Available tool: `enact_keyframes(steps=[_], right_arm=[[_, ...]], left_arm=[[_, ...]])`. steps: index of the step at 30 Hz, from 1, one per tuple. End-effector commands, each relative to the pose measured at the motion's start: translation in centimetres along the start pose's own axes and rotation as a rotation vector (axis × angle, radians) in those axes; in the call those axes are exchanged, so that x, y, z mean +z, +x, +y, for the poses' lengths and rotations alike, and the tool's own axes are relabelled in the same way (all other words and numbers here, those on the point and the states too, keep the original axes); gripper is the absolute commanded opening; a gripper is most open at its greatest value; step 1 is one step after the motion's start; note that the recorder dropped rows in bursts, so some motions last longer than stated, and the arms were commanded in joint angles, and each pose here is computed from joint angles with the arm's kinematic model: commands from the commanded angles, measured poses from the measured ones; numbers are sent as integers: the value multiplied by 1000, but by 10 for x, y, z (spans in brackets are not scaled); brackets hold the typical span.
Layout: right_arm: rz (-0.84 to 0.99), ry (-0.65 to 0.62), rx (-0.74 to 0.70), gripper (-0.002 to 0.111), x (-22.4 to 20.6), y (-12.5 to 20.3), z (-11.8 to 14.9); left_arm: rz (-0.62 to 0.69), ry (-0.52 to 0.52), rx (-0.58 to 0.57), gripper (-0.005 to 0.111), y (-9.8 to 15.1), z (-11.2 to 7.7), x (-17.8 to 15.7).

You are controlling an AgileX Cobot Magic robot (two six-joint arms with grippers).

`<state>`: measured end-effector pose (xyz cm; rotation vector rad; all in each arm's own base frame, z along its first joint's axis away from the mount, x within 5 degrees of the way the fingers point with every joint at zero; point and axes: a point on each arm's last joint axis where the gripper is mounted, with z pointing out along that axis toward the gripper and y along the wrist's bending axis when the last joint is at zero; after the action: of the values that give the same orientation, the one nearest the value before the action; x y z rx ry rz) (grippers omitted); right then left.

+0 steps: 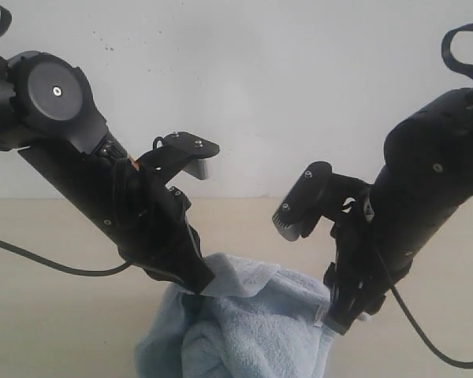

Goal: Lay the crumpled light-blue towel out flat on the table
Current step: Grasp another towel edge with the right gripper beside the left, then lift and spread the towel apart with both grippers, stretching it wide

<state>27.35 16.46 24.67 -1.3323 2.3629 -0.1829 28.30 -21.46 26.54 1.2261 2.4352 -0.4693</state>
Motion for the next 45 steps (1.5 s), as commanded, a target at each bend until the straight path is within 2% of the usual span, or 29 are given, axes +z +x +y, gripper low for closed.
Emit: enact_keyframes(steps=[1,9,16,19,23,25,27,30,34,40,45], right_arm=[[-2,-2,-20,51,13,-4,1],[137,-1,-90,51,56,1,4],[118,21,-70,50,69,-2,4],[125,37,17,35,73,-2,4],[165,85,124,1,73,2,1],[207,159,124,0,72,6,-6],[268,292,115,0,67,12,-18],[367,551,91,0,48,22,-42],[438,649,73,0,17,40,-70],[336,728,344,0,-38,81,-112],[93,656,676,0,-68,103,-124]], left_arm=[[-10,-1,1,4,0,-2,-2],[-22,-8,1,4,-1,-1,-2],[-36,-18,5,4,-3,0,-2],[-36,-18,6,4,-3,0,-2],[-38,-19,6,4,-3,0,-2],[-36,-23,10,4,-2,0,-2],[-25,-40,27,4,-2,2,-2],[21,-126,71,4,2,10,-3],[44,-322,-19,4,8,22,-20],[-28,-580,-62,4,24,24,-72],[-125,-767,-102,4,41,19,-121]])
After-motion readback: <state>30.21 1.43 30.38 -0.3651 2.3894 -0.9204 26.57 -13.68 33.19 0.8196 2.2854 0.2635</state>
